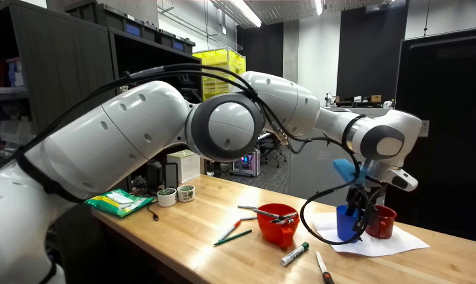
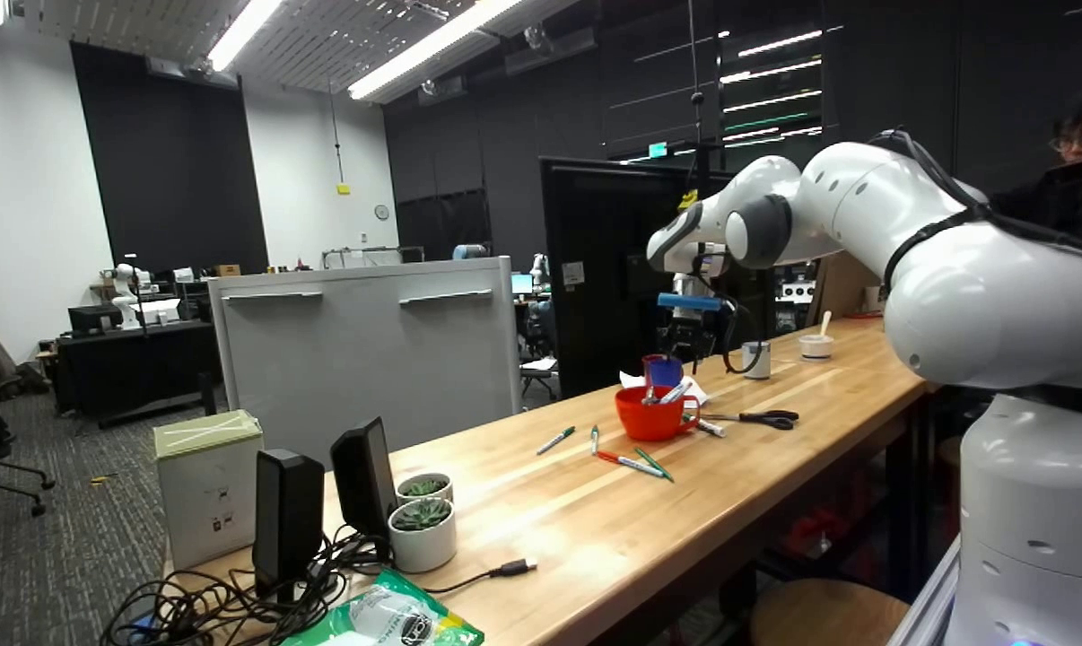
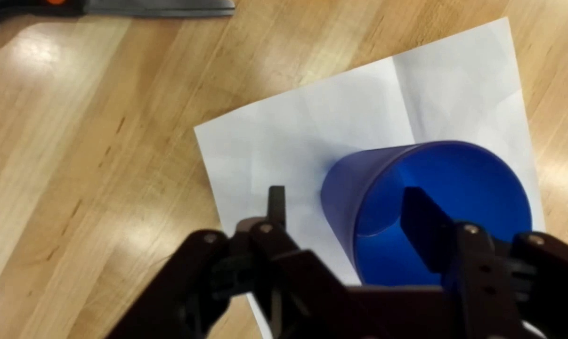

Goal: Put the blue cup on the white napkin.

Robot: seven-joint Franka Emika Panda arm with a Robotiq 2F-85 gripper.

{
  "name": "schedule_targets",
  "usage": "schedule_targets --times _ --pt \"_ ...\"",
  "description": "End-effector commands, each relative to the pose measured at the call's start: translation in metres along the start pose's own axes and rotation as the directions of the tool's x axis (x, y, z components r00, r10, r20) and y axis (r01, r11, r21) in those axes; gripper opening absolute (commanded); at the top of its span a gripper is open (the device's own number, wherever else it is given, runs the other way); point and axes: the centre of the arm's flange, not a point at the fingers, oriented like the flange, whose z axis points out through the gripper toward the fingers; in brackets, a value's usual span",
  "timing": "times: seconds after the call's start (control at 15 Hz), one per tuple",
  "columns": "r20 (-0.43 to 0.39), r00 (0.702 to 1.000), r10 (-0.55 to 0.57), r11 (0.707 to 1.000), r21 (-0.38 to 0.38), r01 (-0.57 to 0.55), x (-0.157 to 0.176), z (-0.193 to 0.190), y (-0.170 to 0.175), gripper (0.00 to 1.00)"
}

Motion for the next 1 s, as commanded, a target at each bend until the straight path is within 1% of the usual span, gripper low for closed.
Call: schedule_targets --times 0.0,0.07,0.2,0.27,0.33,0.4,0.47,0.6,0.67,0.8,0.93 --pt "-0.035 0.999 -0.015 1.000 -0.013 0.015 -0.020 -0.041 0.008 0.95" --pt "-0.058 0.998 -0.021 1.000 -0.020 0.020 -0.022 -0.054 0.008 0.99" --pt "-0.106 0.993 -0.050 0.998 -0.035 0.047 -0.034 -0.089 0.008 1.00" --pt "-0.129 0.989 -0.073 0.996 -0.056 0.066 -0.042 -0.104 0.007 1.00" --pt "-0.116 0.985 -0.125 0.989 -0.093 0.115 -0.056 -0.120 0.003 1.00" --pt "-0.105 0.980 -0.169 0.978 -0.144 0.153 -0.076 -0.136 -0.004 1.00" --pt "-0.090 0.972 -0.216 0.964 -0.179 0.197 -0.093 -0.147 -0.010 1.00" --pt "-0.062 0.952 -0.300 0.931 -0.235 0.278 -0.125 -0.166 -0.021 1.00" --pt "-0.049 0.937 -0.346 0.910 -0.259 0.323 -0.141 -0.172 -0.027 1.00" --pt "-0.029 0.894 -0.447 0.860 -0.289 0.420 -0.173 -0.180 -0.040 1.00" --pt "-0.024 0.838 -0.546 0.799 -0.316 0.512 -0.198 -0.183 -0.050 1.00"
